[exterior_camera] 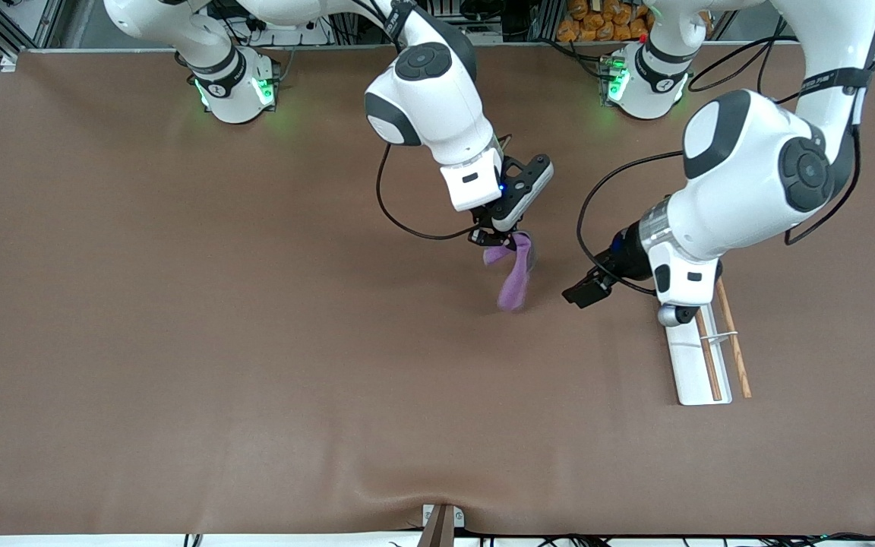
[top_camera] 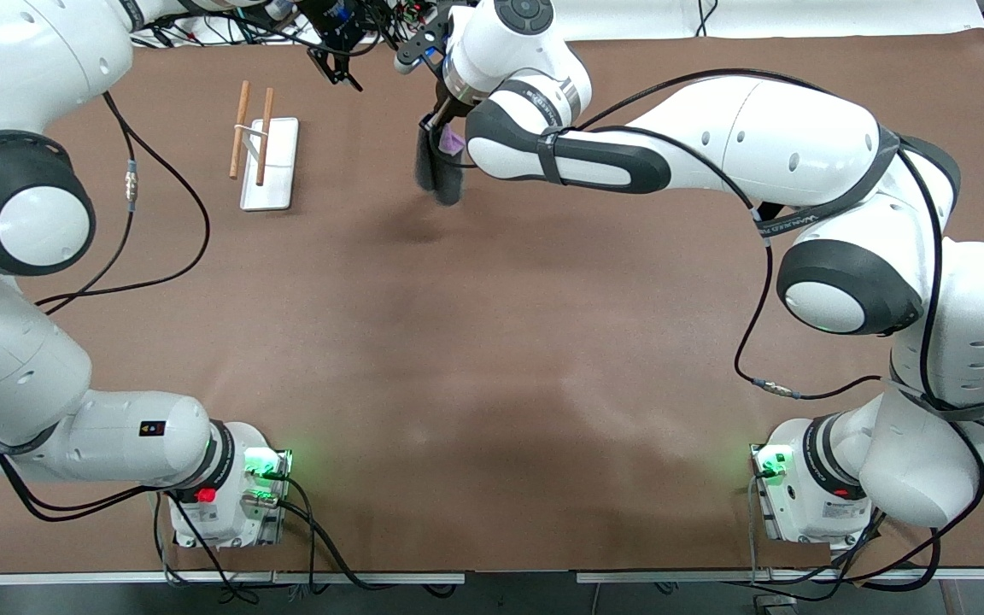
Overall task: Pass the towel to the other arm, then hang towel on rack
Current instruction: 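Lift the towel with the right gripper while the left gripper approaches, then carry the towel toward the left gripper and let it grasp the towel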
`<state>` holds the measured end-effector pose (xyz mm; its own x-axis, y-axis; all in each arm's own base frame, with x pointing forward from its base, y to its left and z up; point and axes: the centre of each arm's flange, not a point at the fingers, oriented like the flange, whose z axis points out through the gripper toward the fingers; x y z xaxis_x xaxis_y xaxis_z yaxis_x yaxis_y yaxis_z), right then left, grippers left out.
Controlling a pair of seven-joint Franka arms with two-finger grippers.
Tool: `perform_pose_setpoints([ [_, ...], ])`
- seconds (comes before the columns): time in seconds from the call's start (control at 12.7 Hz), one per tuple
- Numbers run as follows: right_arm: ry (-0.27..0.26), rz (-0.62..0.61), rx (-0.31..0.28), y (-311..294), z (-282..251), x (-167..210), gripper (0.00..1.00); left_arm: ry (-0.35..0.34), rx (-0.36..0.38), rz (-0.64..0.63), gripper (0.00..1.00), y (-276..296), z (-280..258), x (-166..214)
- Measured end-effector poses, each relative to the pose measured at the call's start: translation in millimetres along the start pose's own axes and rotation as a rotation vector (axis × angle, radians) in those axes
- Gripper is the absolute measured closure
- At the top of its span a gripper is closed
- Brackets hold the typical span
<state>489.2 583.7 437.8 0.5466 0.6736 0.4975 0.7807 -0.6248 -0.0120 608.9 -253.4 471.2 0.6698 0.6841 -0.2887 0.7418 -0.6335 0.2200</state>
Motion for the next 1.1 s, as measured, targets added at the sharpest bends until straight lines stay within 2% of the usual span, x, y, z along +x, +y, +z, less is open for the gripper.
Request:
perform_pose_setpoints([
  [0.16, 0.009, 0.002, -0.002, 1.9, 0.2, 3.8, 0.98, -0.022, 0.017, -0.062, 0.00, 0.1, 15.1, 3.4],
  [0.47, 0.008, 0.011, -0.014, 11.6, 4.5, 4.3, 0.98, -0.121, 0.033, -0.156, 0.00, -1.1, 48.5, 10.3],
  [0.71, 0.010, 0.011, -0.014, 11.8, 3.6, 5.0, 0.98, -0.146, 0.073, -0.229, 0.00, -5.7, 74.1, 16.2],
  [1.1, 0.011, 0.012, -0.014, 11.7, 3.4, 5.2, 0.98, -0.167, 0.123, -0.297, 0.00, -4.6, 104.3, 4.4],
])
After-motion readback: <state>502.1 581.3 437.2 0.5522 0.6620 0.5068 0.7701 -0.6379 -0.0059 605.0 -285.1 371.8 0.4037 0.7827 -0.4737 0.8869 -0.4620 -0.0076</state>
